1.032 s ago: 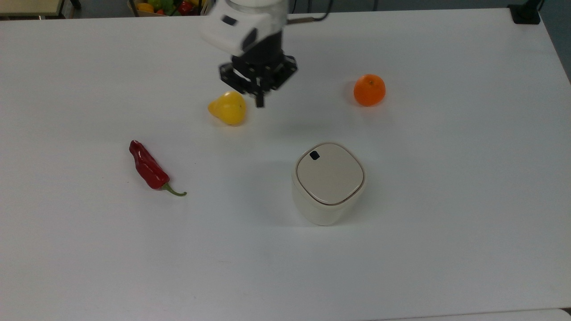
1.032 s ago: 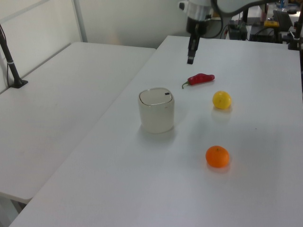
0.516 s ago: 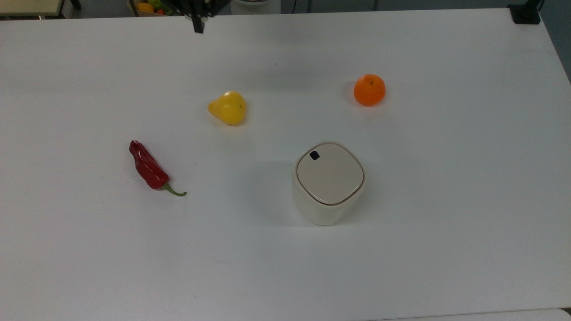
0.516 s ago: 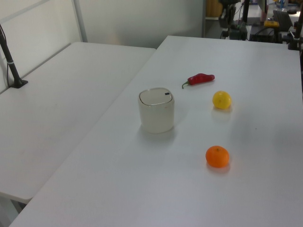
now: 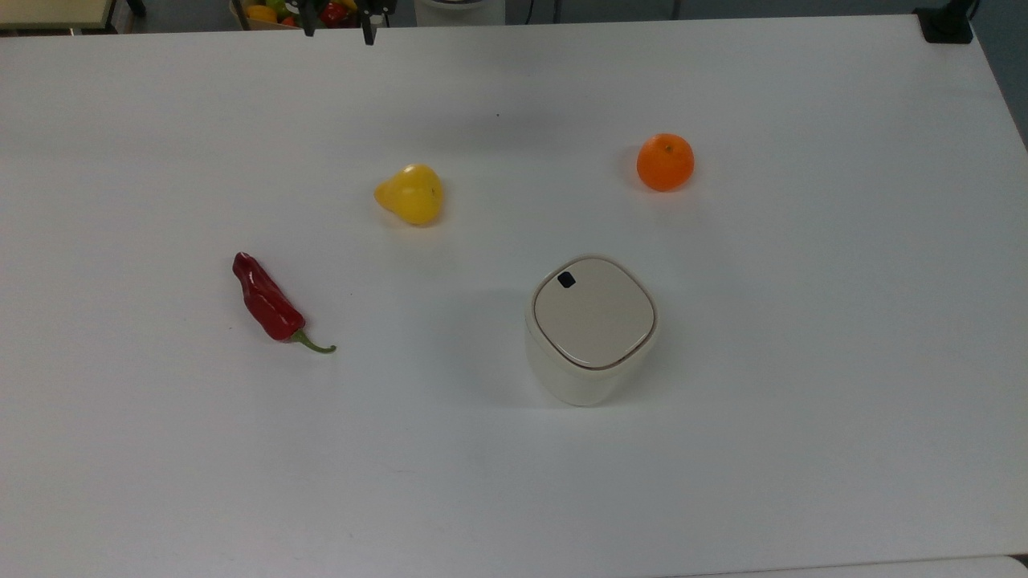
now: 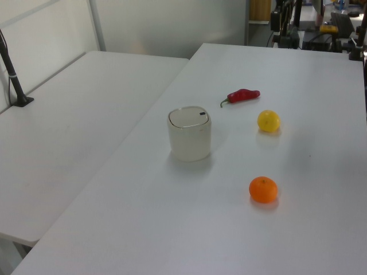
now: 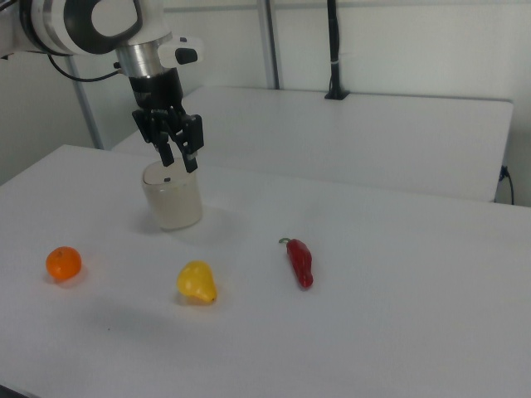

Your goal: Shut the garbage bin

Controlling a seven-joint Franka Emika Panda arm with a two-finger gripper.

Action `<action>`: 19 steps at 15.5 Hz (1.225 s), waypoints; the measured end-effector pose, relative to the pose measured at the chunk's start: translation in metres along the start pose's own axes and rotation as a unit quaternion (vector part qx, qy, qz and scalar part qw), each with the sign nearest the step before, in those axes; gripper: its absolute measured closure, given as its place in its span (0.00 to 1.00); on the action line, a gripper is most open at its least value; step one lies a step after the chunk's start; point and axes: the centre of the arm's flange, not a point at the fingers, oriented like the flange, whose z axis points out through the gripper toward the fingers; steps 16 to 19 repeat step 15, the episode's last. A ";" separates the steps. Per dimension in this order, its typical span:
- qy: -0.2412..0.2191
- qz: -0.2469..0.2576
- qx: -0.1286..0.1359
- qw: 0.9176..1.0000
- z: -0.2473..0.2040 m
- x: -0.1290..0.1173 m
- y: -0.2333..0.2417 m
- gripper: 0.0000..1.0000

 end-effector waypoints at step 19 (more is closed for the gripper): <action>0.000 -0.001 -0.005 1.000 0.000 0.000 0.000 0.00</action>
